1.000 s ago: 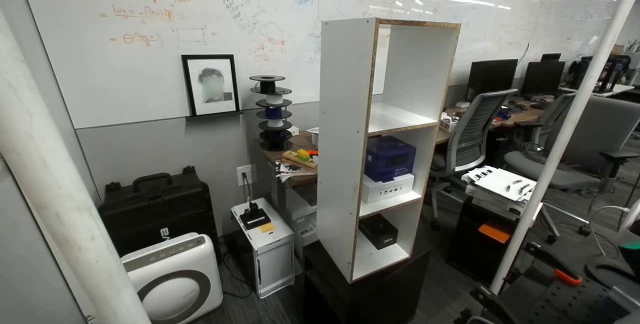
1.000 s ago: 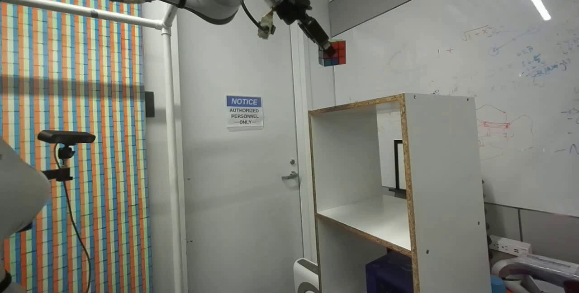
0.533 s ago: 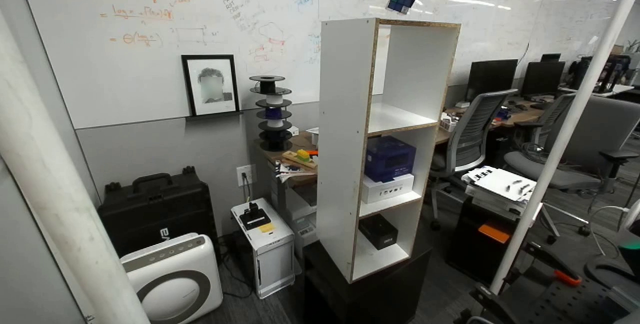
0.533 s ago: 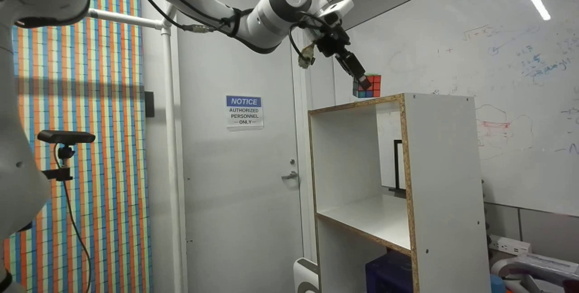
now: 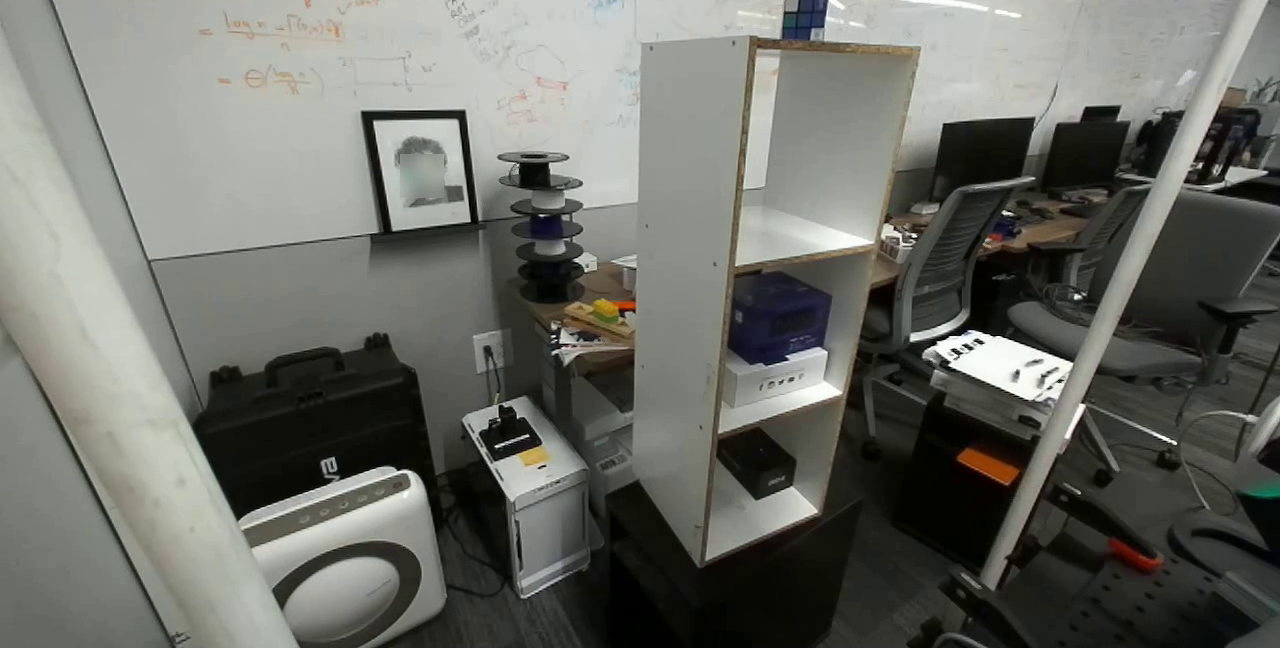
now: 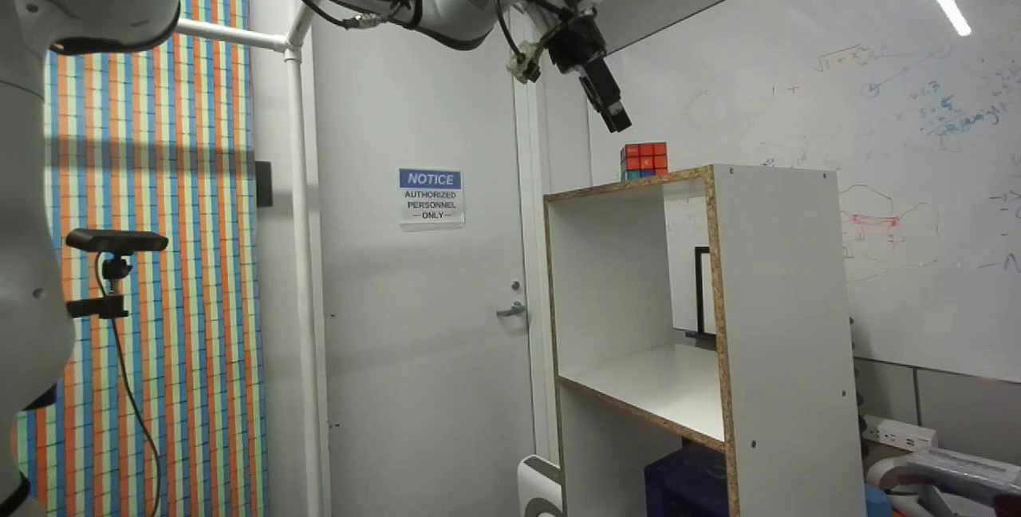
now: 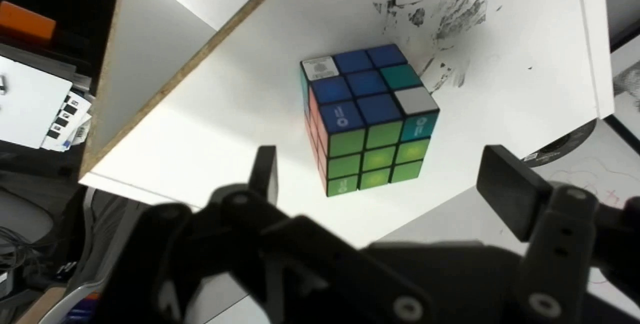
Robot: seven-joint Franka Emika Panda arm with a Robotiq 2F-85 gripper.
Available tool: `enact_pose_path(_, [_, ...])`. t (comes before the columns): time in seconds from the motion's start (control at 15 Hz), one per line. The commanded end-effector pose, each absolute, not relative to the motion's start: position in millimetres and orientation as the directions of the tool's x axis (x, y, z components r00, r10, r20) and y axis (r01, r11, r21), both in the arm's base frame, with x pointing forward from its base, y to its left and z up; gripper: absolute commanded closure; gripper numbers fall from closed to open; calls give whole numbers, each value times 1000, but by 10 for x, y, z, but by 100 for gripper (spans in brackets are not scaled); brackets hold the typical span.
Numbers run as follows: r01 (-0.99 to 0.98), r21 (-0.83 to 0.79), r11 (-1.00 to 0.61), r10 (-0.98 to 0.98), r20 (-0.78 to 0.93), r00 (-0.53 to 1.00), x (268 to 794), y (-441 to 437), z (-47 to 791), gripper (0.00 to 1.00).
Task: Put the rubix cube on top of the shelf
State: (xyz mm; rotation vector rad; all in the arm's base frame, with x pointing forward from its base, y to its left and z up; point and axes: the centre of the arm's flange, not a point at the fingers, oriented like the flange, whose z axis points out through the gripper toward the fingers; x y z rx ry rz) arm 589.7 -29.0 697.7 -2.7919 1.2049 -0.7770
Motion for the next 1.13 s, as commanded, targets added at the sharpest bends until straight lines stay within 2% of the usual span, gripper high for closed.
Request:
enact_pose_path(0.0, [-634, -213, -743, -664, 344, 663, 5448, -240, 7396, 0])
enact_pose_path(0.33, [-521, -178, -835, -542, 99, 835, 4667, -237, 7142, 0])
enact_pose_path(0.6, [-448, -32, -893, -442, -110, 890, 4021, -476, 6709, 0])
enact_pose_path(0.8, [-415, 95, -905, -426, -252, 869, 3802, -569, 6151, 0])
enact_pose_path(0.87, [-421, 112, -900, -435, -283, 855, 3759, -620, 6001, 0])
enact_pose_path(0.93, [-441, 79, -894, -446, -249, 860, 3986, -569, 6256, 0])
enact_pose_path(1.07, [-434, 109, -894, -446, -295, 845, 3923, -597, 6008, 0])
